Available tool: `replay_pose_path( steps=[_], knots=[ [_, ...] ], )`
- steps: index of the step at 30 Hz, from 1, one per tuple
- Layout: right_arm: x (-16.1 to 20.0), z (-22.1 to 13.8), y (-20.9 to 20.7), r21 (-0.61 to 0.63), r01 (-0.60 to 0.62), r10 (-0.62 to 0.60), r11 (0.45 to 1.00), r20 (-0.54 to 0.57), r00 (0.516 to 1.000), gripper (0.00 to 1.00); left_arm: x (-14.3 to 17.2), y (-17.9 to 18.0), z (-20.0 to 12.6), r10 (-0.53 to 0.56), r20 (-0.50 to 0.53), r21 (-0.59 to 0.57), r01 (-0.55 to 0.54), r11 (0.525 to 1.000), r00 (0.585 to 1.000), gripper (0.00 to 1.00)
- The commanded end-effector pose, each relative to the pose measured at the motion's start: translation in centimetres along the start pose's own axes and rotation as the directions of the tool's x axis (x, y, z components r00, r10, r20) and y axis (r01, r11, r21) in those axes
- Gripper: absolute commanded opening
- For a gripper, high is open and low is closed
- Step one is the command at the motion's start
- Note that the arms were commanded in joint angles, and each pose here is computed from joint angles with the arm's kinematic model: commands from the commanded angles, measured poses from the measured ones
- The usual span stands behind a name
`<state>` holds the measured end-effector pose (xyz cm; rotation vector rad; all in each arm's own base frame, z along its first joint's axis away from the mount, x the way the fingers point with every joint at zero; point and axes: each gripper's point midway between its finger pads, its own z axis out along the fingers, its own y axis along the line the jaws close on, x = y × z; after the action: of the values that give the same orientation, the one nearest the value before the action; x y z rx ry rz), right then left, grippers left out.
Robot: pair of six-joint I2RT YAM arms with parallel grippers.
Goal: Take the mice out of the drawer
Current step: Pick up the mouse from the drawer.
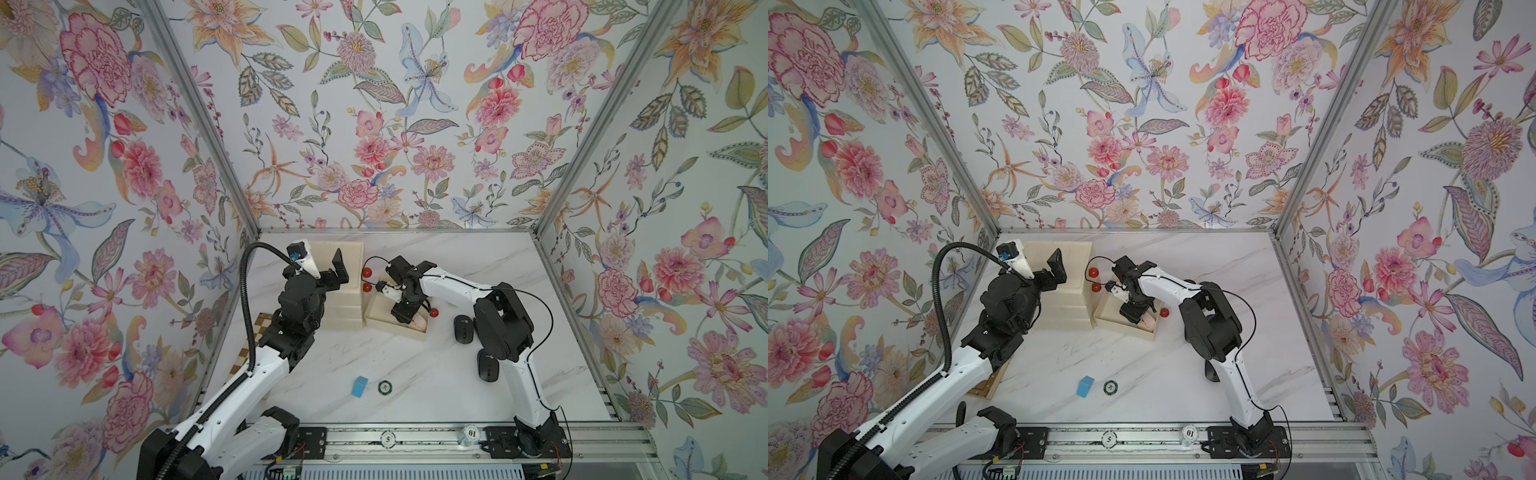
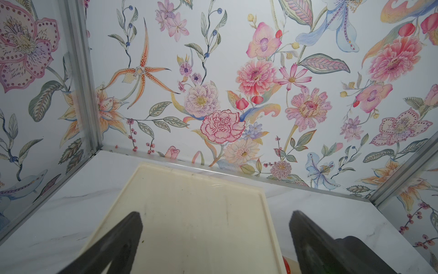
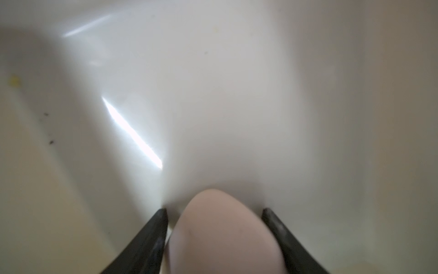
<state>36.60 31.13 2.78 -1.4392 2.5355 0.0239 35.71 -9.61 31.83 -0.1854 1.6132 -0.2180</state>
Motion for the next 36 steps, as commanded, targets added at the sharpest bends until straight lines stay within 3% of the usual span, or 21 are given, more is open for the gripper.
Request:
replay_pose_path(
  steps=[1,4,12,23,36],
  knots=[
    [-1.0,-1.7,-1.7,0.050,-0.091,0.087,0.995,0.077,0.993,0.67,-0.2,0.6,-0.2,-0.020,0.022,-0.020,0.021,1.000,1.000,1.00],
    [-1.3,-2.3,-1.1,-0.007,-0.099,0.099,0.995,0.105,0.990,0.68,0.0,0.6,-0.2,-0.021,0.020,-0.019,0.021,1.000,1.000,1.00],
    [-0.8,-3.4,-2.0,0.040,-0.214,0.210,0.976,0.099,0.973,0.73,0.2,0.6,-0.2,-0.027,0.022,-0.017,0.027,0.999,0.999,1.00],
    [0.9,-3.7,-0.8,0.005,-0.477,0.477,0.879,0.032,0.878,0.80,0.2,0.4,-0.5,-0.028,0.030,0.006,0.027,1.000,0.999,1.00],
    [2.6,-0.9,0.0,0.066,-0.497,0.501,0.865,-0.065,0.863,0.79,-0.2,0.9,-1.5,-0.033,0.059,0.011,0.032,0.999,0.998,1.00]
  ],
)
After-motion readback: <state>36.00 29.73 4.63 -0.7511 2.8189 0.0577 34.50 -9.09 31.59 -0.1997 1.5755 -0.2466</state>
